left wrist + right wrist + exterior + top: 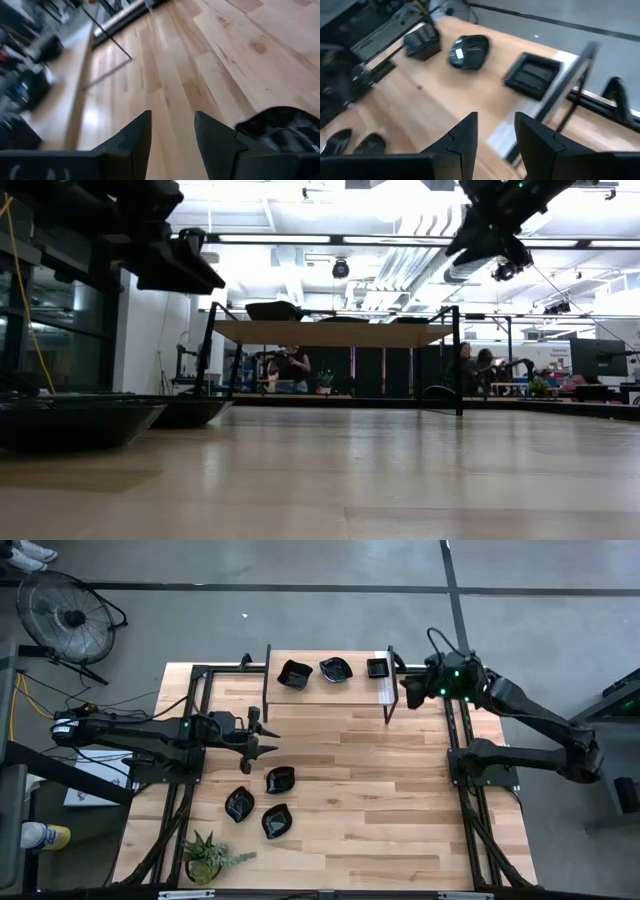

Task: Pick & Place Mini shaped plates
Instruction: Stack the black leaf shaped plate on top of the black leaf shaped plate on the shelf

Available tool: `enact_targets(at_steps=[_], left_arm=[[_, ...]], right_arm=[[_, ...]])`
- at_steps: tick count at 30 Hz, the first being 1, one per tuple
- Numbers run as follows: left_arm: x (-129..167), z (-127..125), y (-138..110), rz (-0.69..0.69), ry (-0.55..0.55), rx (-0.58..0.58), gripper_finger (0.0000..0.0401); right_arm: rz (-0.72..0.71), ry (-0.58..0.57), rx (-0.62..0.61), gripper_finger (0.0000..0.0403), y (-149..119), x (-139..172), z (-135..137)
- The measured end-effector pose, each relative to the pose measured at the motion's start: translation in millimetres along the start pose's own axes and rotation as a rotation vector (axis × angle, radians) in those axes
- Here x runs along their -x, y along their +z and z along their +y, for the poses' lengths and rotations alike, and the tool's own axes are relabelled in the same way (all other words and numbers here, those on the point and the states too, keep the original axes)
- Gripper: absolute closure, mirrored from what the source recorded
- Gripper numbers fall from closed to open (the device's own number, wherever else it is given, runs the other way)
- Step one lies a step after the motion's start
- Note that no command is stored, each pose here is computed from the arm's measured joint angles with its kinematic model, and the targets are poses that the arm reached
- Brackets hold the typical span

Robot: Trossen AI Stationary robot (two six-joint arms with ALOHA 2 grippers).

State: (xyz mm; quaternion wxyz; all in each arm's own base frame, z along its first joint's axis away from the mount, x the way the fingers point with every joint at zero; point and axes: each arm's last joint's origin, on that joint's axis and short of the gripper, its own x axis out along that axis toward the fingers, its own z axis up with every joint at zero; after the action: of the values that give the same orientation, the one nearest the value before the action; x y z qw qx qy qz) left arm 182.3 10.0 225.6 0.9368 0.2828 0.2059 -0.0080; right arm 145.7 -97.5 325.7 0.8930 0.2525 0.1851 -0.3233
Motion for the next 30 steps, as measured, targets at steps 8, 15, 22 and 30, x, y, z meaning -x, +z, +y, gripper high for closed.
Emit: enact_targets(at_steps=[8, 15, 22, 30], left_arm=[[1, -10, -5, 0.076, -0.064, 0.181, 0.0256], [4, -28, 2, 0.092, -0.108, 0.274, 0.0256], [8, -46, 6, 0.149, -0.114, 0.362, 0.0256], [6, -72, 9, 0.186, -0.228, 0.291, 0.0256]], right_arm=[[0.003, 0.038, 0.134, 0.0279, -21, 6, 42], [-0.048, -0.021, 0.216, 0.0279, -40, 15, 69], [-0.016, -0.055, 0.302, 0.0279, -63, 8, 92], [0.047, -0.062, 0.442, 0.0279, -95, -9, 119]])
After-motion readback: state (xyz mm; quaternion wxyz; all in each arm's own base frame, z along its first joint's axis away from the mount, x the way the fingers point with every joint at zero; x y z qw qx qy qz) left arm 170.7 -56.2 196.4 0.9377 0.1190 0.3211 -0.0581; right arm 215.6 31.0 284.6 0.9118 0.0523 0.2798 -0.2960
